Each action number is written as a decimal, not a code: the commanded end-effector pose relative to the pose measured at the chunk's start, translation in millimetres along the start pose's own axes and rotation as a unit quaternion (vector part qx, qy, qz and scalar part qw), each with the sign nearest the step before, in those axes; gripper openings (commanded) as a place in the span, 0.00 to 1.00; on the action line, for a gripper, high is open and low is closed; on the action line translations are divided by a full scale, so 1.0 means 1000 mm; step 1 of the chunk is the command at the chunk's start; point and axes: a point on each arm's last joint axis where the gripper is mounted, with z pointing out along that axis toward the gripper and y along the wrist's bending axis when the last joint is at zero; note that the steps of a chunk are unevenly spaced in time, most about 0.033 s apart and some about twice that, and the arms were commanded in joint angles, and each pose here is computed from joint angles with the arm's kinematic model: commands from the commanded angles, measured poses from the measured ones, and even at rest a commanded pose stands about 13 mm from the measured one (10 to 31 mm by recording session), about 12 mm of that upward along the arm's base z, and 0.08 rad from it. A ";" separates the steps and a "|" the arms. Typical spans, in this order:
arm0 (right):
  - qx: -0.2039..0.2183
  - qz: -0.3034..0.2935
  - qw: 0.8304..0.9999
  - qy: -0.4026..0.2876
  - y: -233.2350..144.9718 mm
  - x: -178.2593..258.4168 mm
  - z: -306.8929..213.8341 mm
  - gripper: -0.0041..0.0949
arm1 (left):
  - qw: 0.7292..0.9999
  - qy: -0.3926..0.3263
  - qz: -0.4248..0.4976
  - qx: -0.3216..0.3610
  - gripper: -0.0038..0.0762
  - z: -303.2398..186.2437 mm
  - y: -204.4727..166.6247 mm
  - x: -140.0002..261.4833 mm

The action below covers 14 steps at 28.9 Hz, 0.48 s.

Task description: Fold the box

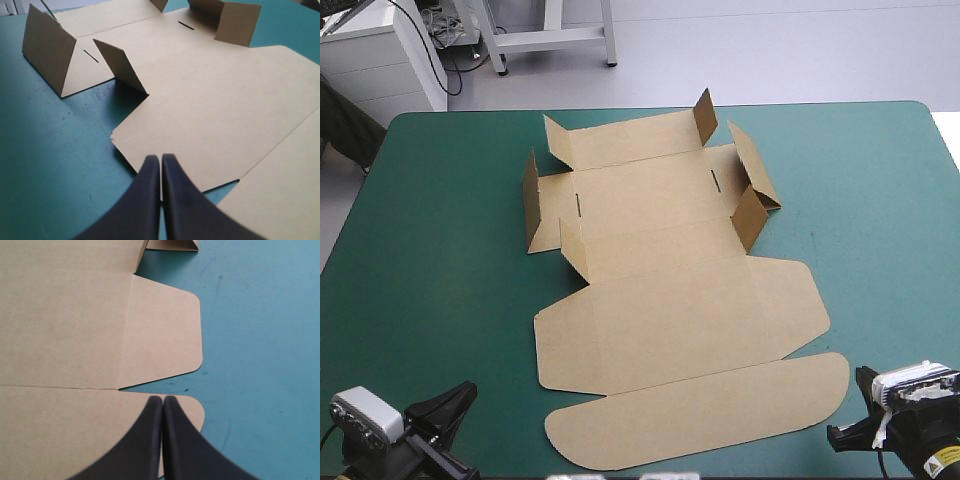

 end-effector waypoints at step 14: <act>0.003 -0.001 0.999 -0.037 -0.001 -0.012 -0.003 0.04 | 0.999 -0.040 -0.006 0.009 0.04 -0.002 -0.002 -0.012</act>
